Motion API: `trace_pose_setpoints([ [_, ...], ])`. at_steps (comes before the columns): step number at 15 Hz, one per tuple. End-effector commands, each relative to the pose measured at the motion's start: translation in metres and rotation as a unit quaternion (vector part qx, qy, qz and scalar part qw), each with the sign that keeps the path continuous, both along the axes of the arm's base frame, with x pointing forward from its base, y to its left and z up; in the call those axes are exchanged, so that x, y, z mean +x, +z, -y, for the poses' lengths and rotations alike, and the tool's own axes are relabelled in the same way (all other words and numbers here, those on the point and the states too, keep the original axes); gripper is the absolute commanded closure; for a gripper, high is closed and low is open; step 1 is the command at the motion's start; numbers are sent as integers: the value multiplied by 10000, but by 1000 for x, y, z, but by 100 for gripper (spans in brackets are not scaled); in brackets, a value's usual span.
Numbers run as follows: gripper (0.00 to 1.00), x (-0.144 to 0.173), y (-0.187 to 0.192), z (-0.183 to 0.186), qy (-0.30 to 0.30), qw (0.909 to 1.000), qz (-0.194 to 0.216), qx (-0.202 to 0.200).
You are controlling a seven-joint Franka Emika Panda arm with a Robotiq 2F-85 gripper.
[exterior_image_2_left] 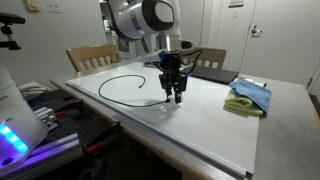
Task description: Move the ends of the charger to the opposite sides
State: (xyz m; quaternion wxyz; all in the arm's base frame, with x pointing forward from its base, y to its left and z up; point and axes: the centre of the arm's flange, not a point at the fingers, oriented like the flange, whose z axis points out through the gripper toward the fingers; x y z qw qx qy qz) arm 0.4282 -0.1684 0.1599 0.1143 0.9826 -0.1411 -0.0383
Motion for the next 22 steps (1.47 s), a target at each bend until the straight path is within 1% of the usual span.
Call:
trace_pose_setpoints([
  [1,49,-2,-1,2,-88,10000,-3,-10],
  [3,49,-3,-1,3,-159,9999,3,-15],
  [4,74,-2,-2,2,-115,9999,-31,-22],
  [6,74,1,-4,8,-445,9988,-177,-62],
  [8,74,0,-2,18,-884,9956,-292,-117],
  [10,74,-2,-2,29,-1317,9905,-378,-133],
  [12,74,-5,-2,39,-1769,9830,-474,-164],
  [13,74,-7,-3,45,-2012,9779,-529,-197],
  [15,74,-11,-6,54,-2567,9639,-647,-284],
  [19,74,-19,-13,66,-3609,9278,-884,-343],
  [21,74,-22,-15,70,-3967,9128,-902,-364],
  [22,74,-23,-15,71,-4043,9105,-793,-353],
])
